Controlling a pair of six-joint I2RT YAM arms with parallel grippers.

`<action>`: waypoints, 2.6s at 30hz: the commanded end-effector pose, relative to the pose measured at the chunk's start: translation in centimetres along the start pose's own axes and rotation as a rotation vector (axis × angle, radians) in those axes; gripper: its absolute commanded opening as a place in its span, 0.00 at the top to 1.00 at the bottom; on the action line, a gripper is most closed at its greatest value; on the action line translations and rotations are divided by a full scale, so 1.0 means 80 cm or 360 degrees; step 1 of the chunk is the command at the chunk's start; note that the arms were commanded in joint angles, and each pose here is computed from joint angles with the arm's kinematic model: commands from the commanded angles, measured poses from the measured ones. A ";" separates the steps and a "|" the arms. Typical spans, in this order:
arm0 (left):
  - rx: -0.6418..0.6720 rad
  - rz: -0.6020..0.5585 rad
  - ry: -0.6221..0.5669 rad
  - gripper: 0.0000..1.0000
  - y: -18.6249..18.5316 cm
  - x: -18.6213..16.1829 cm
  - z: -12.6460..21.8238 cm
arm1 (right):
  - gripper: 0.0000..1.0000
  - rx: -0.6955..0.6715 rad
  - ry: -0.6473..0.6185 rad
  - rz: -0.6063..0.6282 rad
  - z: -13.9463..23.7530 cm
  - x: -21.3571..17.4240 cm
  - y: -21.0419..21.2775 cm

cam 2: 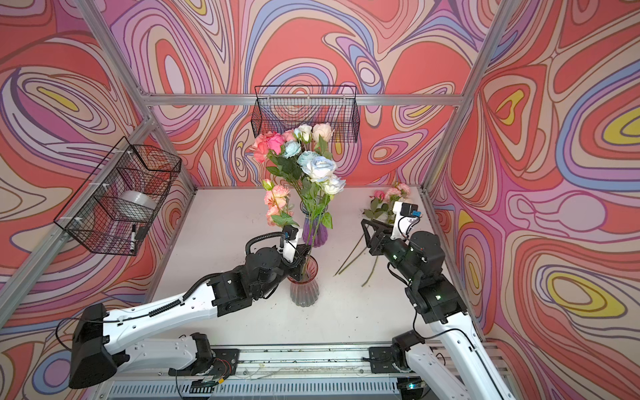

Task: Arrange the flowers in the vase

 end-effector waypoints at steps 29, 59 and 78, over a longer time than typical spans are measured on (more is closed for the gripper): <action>-0.0038 0.0058 -0.0075 0.73 0.010 0.023 0.040 | 0.60 -0.0087 -0.0039 0.0085 0.008 0.011 0.003; 0.0124 0.0469 0.0254 0.64 0.087 -0.109 0.150 | 0.62 -0.1106 0.0599 -0.0359 -0.152 -0.041 -0.204; -0.0185 0.0697 0.0576 0.64 0.052 -0.203 0.031 | 0.63 -0.1196 0.0899 -0.0445 -0.204 -0.064 -0.318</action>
Point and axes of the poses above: each gripper's point midway between its finger pads, its own z axis back along the fingers, its own y axis along the line the jaws close on, x = y × z, the point moved 10 cm from there along z, back along the fingers, and after that the axes turned 3 degrees about -z, right-handed, at the moved point
